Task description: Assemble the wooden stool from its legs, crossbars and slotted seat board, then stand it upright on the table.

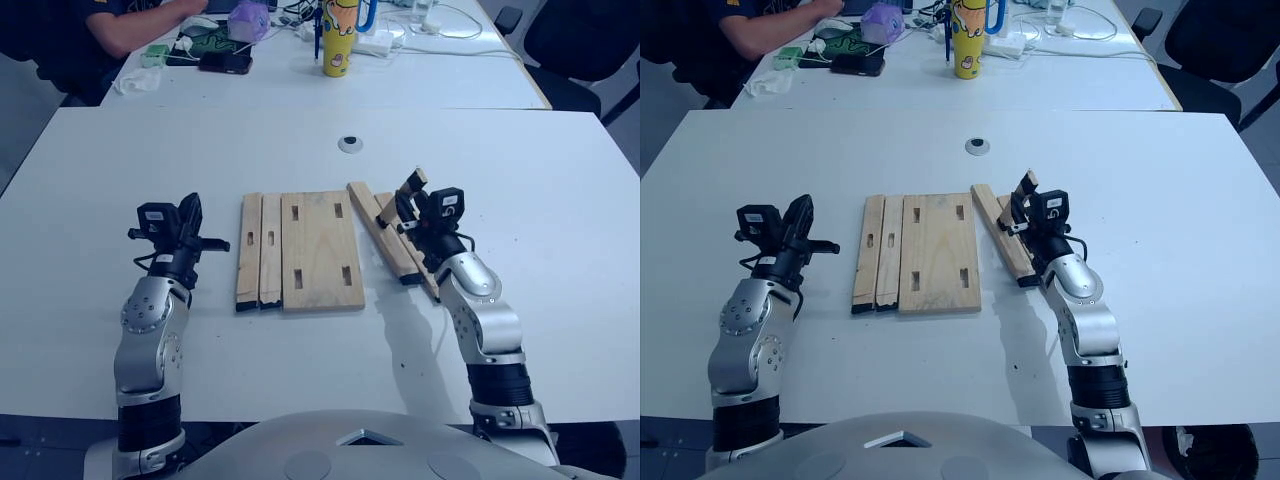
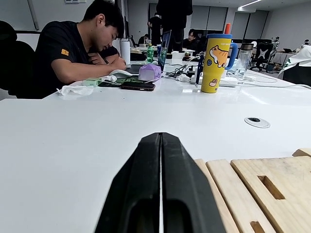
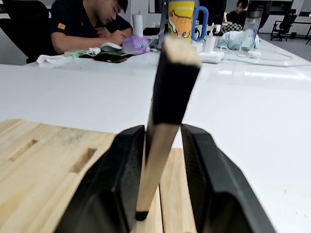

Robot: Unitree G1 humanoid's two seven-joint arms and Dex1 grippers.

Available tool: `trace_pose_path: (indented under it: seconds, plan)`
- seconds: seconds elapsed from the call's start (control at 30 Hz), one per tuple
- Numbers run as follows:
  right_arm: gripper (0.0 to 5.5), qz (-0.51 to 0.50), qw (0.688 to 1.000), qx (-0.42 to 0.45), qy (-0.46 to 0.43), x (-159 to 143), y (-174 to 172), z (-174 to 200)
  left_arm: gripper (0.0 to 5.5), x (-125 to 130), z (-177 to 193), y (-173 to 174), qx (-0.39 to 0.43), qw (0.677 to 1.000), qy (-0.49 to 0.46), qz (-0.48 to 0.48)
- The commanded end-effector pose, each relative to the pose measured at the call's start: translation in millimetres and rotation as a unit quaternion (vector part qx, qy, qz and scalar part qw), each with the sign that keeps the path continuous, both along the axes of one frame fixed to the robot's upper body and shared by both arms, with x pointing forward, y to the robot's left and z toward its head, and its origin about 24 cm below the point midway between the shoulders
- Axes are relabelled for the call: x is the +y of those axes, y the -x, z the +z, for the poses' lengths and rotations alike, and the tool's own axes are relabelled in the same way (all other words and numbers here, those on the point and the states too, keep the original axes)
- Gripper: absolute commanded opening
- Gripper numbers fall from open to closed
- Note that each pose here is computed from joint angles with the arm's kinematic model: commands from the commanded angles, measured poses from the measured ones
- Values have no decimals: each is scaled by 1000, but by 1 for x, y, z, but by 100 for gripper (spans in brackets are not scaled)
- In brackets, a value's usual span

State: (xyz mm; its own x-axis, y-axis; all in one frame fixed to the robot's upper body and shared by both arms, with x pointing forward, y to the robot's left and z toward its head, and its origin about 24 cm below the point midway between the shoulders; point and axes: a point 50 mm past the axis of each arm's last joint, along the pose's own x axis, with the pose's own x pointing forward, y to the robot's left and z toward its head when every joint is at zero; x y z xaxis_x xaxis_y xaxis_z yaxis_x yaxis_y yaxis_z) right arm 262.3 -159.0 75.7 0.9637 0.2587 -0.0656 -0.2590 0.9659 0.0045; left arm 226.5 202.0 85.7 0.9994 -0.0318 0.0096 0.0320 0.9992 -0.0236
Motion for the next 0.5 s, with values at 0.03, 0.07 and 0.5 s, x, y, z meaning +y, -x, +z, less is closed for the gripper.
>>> trace_pose_path:
  seconds: [0.03, 0.07, 0.5]
  plan:
    - [139, 7, 1000, -22, -1, 3, -2, 11, 0, -1, -2, -1, 2, 1000, -2, 1]
    - [139, 7, 1000, -29, 0, 3, -2, 15, 0, -2, -2, -1, 2, 1000, -2, 0]
    - [120, 20, 983, -174, -45, 21, -19, 108, 0, -4, -3, 1, 1, 1000, -3, 2]
